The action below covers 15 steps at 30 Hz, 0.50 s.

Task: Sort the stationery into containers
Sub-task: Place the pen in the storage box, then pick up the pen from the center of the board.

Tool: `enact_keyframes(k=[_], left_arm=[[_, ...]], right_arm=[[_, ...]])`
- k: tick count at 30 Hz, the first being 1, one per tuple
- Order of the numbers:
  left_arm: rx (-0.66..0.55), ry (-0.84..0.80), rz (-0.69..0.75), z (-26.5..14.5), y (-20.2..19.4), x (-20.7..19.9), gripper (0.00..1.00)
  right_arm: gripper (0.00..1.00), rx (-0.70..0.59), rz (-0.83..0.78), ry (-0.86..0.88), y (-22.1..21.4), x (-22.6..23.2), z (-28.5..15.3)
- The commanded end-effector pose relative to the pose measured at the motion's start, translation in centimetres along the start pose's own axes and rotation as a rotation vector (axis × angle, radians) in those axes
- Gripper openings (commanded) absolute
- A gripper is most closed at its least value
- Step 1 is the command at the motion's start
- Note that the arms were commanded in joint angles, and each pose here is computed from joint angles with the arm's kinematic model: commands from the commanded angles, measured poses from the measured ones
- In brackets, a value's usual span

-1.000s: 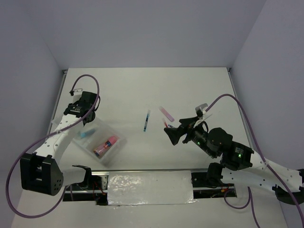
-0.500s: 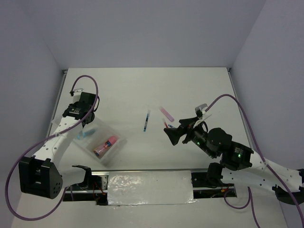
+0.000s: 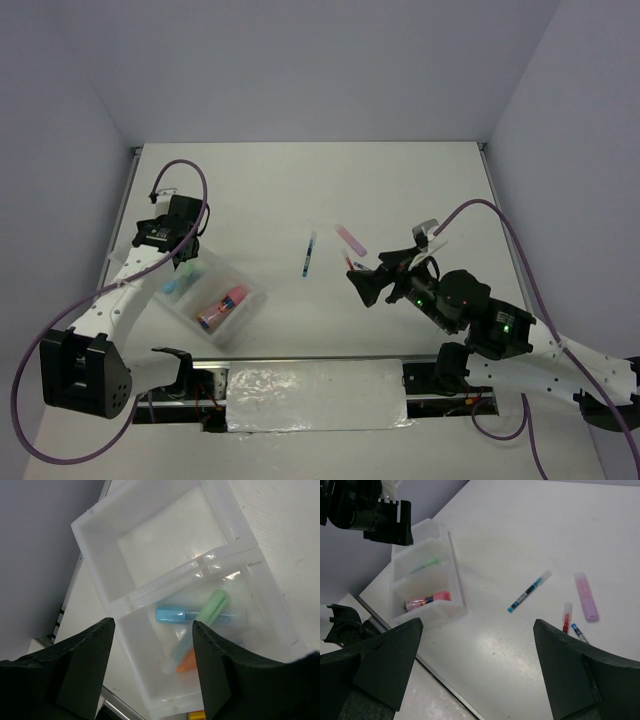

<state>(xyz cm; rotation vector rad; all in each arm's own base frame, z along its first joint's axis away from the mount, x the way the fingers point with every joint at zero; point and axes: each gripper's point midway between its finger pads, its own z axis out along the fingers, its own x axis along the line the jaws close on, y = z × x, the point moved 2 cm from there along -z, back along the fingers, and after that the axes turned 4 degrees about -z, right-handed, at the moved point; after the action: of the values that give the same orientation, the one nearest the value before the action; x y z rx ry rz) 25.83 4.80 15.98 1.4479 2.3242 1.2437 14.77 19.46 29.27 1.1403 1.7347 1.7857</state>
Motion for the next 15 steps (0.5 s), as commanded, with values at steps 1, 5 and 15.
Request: enact_keyframes(k=[1,5,15], left_arm=[[-0.016,-0.002,-0.026,-0.2,0.3,0.2,0.77],[-0.028,-0.020,-0.041,-0.4,0.5,0.1,0.80],[-0.152,-0.162,-0.167,-3.2,2.4,0.3,0.85]], right_arm=[[1.00,-0.007,0.001,-0.026,0.1,-0.3,0.3],[1.00,0.030,-0.030,-0.108,-0.8,-1.3,1.4],[0.78,0.509,-0.093,-0.475,-8.0,-13.1,7.8]])
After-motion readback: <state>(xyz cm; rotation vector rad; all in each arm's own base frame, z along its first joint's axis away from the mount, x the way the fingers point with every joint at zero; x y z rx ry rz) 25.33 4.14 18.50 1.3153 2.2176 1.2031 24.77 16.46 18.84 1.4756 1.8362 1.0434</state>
